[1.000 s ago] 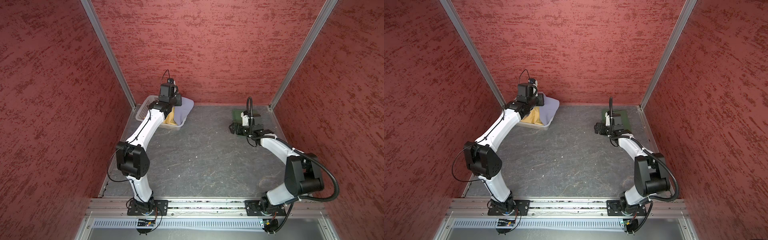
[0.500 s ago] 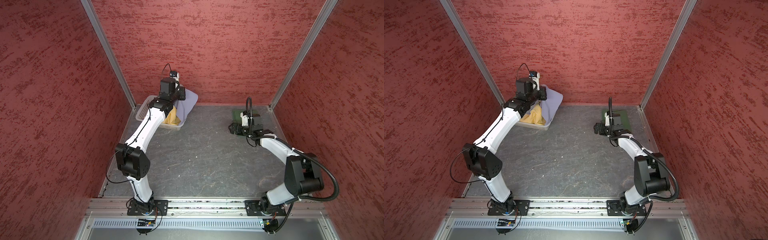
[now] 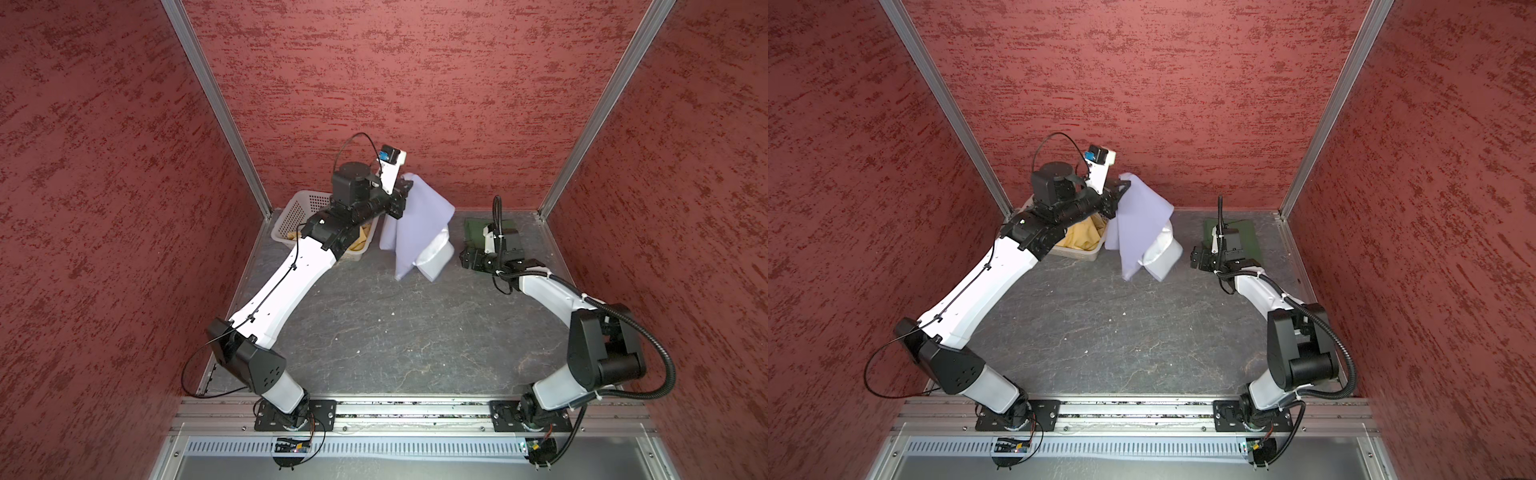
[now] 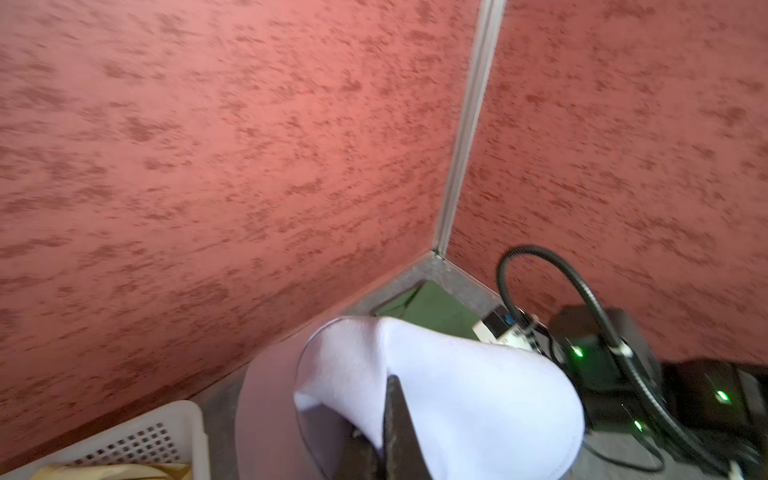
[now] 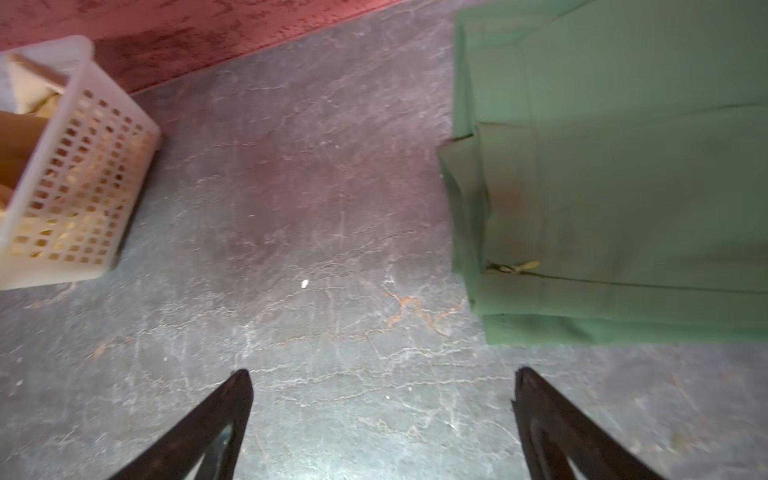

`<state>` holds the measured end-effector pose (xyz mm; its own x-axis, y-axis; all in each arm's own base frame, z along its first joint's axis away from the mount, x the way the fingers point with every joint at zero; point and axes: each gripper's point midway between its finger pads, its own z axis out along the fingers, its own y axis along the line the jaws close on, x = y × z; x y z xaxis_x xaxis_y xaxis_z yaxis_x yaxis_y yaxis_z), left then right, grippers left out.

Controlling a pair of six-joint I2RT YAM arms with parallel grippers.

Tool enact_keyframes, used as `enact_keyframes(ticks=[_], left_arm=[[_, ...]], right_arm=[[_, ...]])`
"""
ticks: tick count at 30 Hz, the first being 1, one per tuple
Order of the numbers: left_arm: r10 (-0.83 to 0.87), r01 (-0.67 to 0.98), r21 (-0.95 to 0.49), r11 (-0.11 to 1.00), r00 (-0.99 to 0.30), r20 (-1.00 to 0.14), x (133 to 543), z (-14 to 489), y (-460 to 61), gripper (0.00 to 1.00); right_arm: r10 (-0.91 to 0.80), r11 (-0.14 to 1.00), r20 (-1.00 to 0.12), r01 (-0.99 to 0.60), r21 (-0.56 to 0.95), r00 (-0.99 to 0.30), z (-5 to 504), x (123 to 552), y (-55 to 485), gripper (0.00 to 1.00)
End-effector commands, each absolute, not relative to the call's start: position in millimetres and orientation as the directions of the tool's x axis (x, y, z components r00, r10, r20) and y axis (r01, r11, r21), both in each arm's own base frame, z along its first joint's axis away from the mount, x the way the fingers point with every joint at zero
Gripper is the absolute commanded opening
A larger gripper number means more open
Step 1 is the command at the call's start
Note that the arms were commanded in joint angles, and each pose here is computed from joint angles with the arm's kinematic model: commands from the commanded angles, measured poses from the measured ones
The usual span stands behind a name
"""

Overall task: Fold and stack skirts
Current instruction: Flatten out the skirt at the center of the table.

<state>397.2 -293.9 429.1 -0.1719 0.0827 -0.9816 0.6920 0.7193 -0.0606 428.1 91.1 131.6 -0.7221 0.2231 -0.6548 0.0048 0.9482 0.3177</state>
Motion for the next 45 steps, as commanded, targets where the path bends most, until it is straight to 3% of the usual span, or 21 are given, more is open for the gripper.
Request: enact_keyframes(ticks=[1, 6, 10, 16, 23, 33, 45], left_arm=[[0.209, 0.751, -0.032, 0.660, -0.225, -0.952, 381.4, 371.8, -316.0, 0.00], [0.280, 0.741, -0.125, 0.660, -0.397, -0.874, 368.9, 279.9, -324.9, 0.00], [0.305, 0.668, -0.175, 0.724, -0.537, -0.786, 365.5, 211.2, -312.4, 0.00], [0.336, 0.567, -0.128, 0.814, -0.639, -0.692, 360.1, 152.5, -285.0, 0.00], [0.382, 0.505, -0.002, 0.863, -0.656, -0.651, 364.2, 126.7, -267.9, 0.00], [0.531, 0.564, 0.176, 0.807, -0.563, -0.633, 361.6, 116.3, -289.5, 0.00], [0.502, 0.578, 0.124, 0.806, -0.559, -0.660, 350.2, 111.3, -299.5, 0.00]], right_arm=[[0.251, 0.959, -0.670, 0.087, 0.268, -0.698, 141.5, 433.3, 74.8, 0.99], [0.235, 0.969, -0.682, 0.115, 0.217, -0.693, 147.1, 427.2, 63.4, 0.99], [0.207, 0.973, -0.683, 0.075, 0.218, -0.701, 151.1, 422.8, 68.1, 0.99], [0.165, 0.969, -0.674, -0.009, 0.247, -0.720, 150.6, 416.6, 85.1, 0.97], [0.086, 0.960, -0.660, -0.117, 0.256, -0.746, 141.6, 415.2, 119.5, 0.95], [-0.010, 0.929, -0.615, -0.235, 0.287, -0.788, 113.8, 434.2, 188.3, 0.97], [-0.028, 0.918, -0.572, -0.248, 0.310, -0.820, 81.6, 452.9, 218.5, 0.95]])
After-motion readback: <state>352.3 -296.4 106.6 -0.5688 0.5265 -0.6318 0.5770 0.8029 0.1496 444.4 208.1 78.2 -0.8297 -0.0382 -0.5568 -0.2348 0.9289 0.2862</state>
